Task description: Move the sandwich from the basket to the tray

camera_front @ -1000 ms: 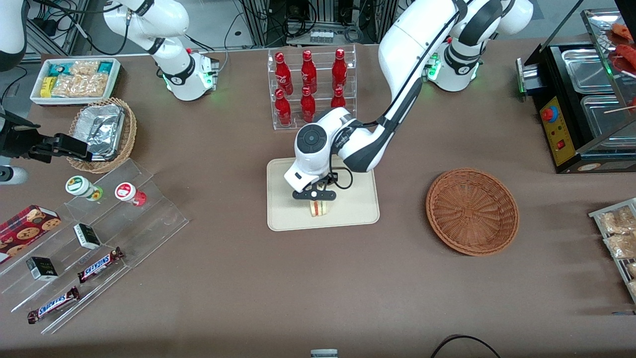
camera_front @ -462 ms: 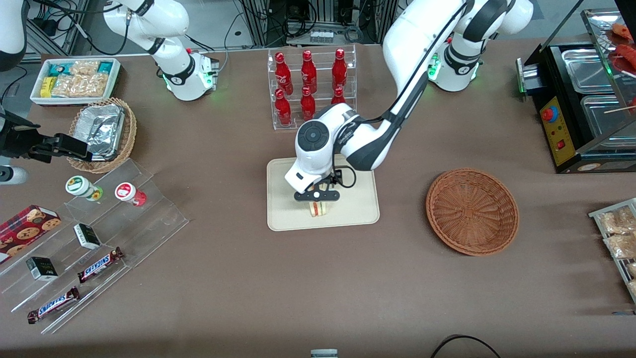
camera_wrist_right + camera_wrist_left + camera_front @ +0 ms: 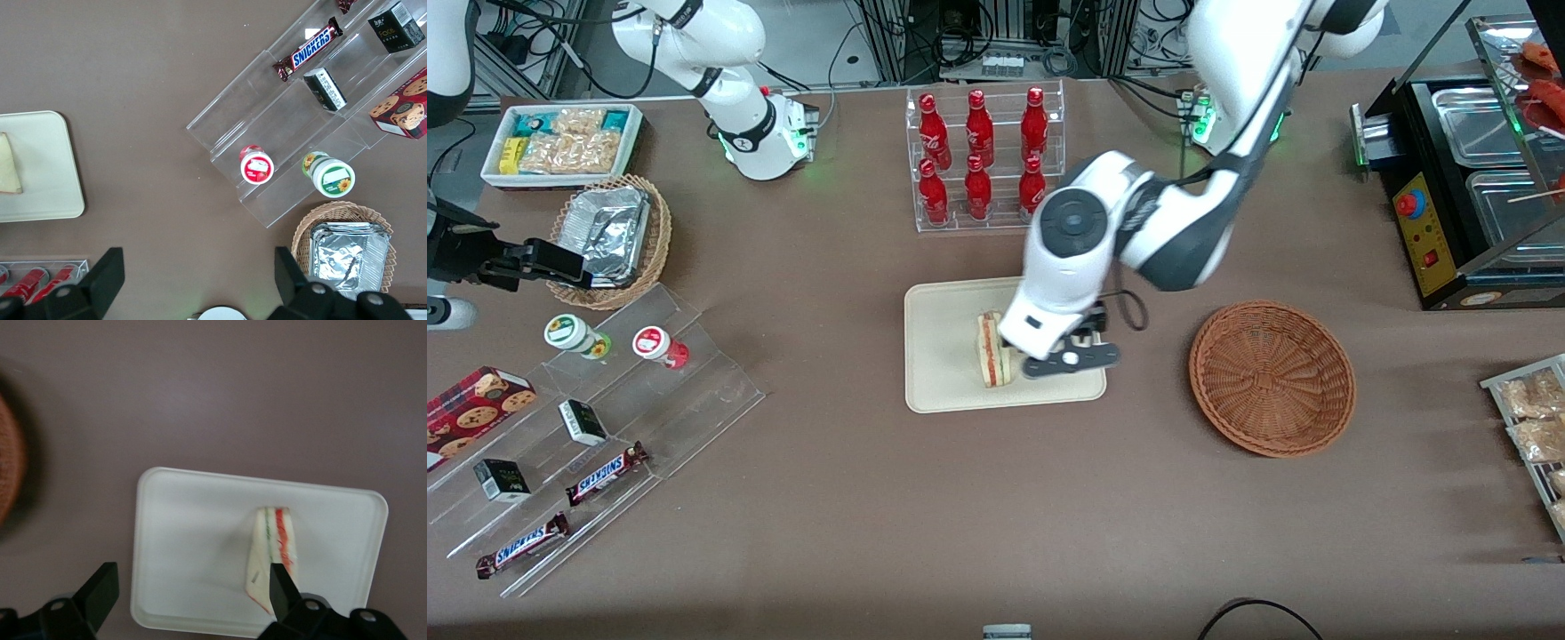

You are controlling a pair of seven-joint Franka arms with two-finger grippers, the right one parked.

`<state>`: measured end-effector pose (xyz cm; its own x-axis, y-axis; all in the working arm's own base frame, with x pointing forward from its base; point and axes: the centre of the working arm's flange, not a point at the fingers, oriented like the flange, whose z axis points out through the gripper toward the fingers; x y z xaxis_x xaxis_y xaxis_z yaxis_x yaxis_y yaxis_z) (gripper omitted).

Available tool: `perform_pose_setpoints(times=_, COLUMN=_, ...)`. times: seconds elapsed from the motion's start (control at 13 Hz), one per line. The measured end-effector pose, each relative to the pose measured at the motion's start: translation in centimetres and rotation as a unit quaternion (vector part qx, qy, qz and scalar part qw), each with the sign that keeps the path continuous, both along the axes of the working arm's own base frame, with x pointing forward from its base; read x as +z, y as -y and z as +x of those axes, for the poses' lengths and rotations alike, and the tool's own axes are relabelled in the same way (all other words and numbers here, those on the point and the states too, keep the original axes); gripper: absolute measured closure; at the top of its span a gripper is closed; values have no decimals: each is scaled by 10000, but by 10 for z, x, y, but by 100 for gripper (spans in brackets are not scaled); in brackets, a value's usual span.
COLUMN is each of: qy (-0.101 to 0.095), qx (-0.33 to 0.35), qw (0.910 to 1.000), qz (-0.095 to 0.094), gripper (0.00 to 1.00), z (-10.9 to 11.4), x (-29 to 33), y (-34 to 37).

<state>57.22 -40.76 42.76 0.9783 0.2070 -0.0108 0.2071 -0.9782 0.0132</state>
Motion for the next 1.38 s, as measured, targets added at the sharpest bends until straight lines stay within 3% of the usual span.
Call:
perform_pose_setpoints(times=0.31, qy=-63, qx=454, qw=9989, qz=94, gripper=0, z=30, x=48, y=-89)
perform_pose_setpoints(times=0.54, qy=-312, qx=176, qw=9991, qz=223, gripper=0, z=40, x=73, y=-156)
perform_pose_setpoints(times=0.77, qy=-553, qx=-147, qw=9980, qz=283, gripper=0, z=33, x=111, y=-221)
perform_pose_setpoints(times=0.92, qy=-643, qx=-375, qw=9970, qz=222, gripper=0, z=26, x=131, y=-256)
perform_pose_setpoints(times=1.38, qy=-628, qx=-958, qw=9934, qz=112, gripper=0, z=-7, x=157, y=-340)
